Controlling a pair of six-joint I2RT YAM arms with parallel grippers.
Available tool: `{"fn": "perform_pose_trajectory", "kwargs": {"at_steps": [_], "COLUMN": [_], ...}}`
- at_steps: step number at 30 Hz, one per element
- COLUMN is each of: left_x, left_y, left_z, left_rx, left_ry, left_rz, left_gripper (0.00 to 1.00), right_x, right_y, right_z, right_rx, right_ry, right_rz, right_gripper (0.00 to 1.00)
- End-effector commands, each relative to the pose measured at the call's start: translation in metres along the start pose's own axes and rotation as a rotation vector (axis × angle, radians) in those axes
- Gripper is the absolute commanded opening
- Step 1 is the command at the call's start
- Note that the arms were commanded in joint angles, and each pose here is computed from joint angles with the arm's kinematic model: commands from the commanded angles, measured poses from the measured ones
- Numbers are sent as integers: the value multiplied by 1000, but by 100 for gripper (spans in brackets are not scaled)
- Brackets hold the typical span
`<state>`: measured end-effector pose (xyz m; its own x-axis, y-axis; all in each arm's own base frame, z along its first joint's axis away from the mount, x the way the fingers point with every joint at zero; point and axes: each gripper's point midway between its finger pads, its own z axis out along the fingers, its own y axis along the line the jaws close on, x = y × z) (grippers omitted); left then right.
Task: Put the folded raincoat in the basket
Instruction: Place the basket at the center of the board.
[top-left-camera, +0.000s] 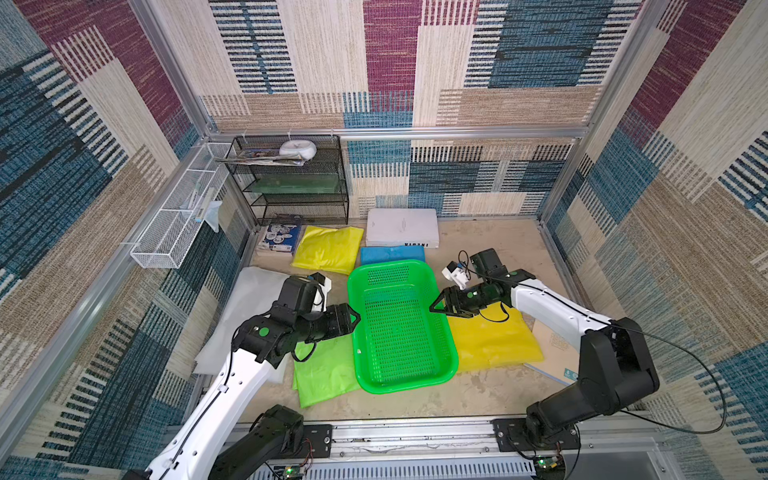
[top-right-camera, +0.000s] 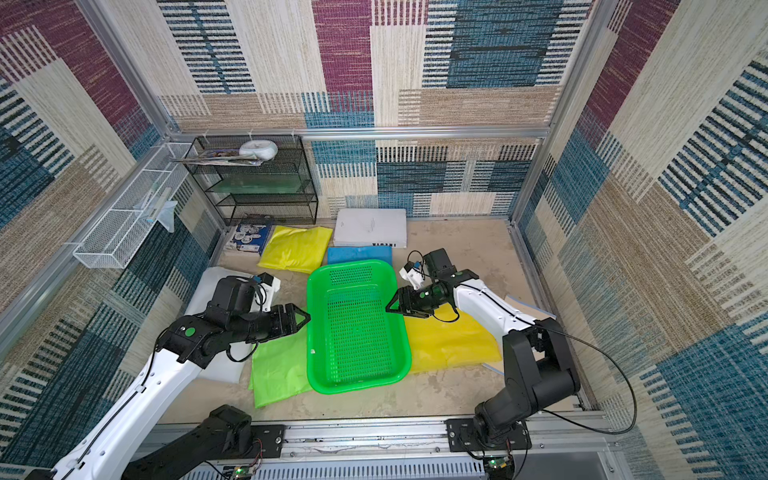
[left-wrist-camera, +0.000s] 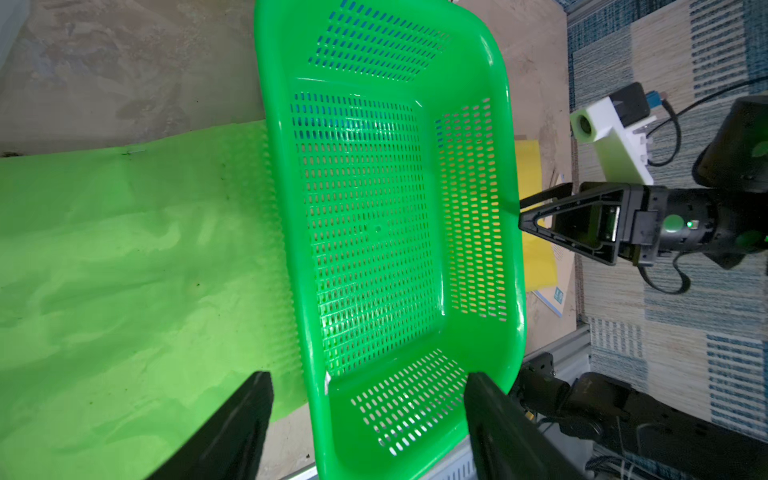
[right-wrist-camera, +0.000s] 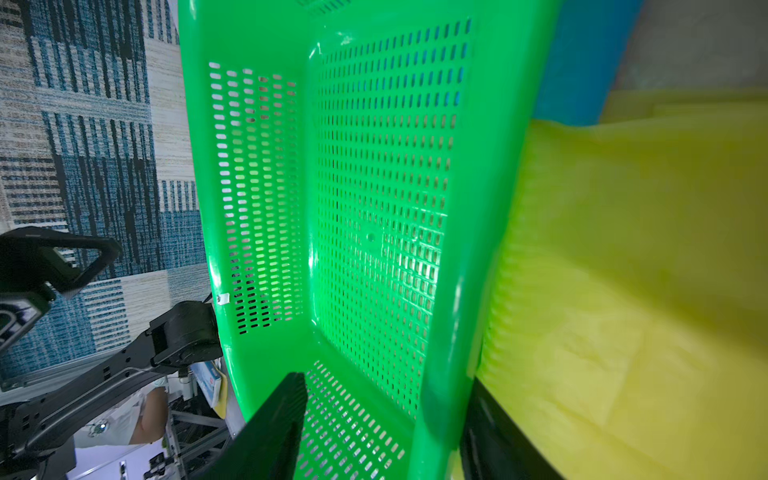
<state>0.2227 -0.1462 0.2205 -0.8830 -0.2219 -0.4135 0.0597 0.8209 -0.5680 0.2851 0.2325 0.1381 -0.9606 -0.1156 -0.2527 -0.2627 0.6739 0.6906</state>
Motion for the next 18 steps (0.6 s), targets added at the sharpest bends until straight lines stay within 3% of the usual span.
{"fn": "perform_pose_trajectory", "kwargs": {"at_steps": [1,4,11,18], "left_x": [2,3,19,53], "left_y": [-22,-41,-94,-143], "left_z": [-5,-11,-4,34], "left_rx": [85,121,147,156], "left_ry": [26,29,79,209], "left_rz": [24,66,218,384], "left_gripper": [77,77,76,72], "right_x": [-7,-22,-40,-22], "right_y": [-13,-33,-132,-196], "right_z": [-14,-39,-123,-130], "right_rx": [116,213,576,723], "right_ry": [-24,-111,-351,-329], "right_rz": [-24,15,252,398], "right_gripper": [67,68,70,72]}}
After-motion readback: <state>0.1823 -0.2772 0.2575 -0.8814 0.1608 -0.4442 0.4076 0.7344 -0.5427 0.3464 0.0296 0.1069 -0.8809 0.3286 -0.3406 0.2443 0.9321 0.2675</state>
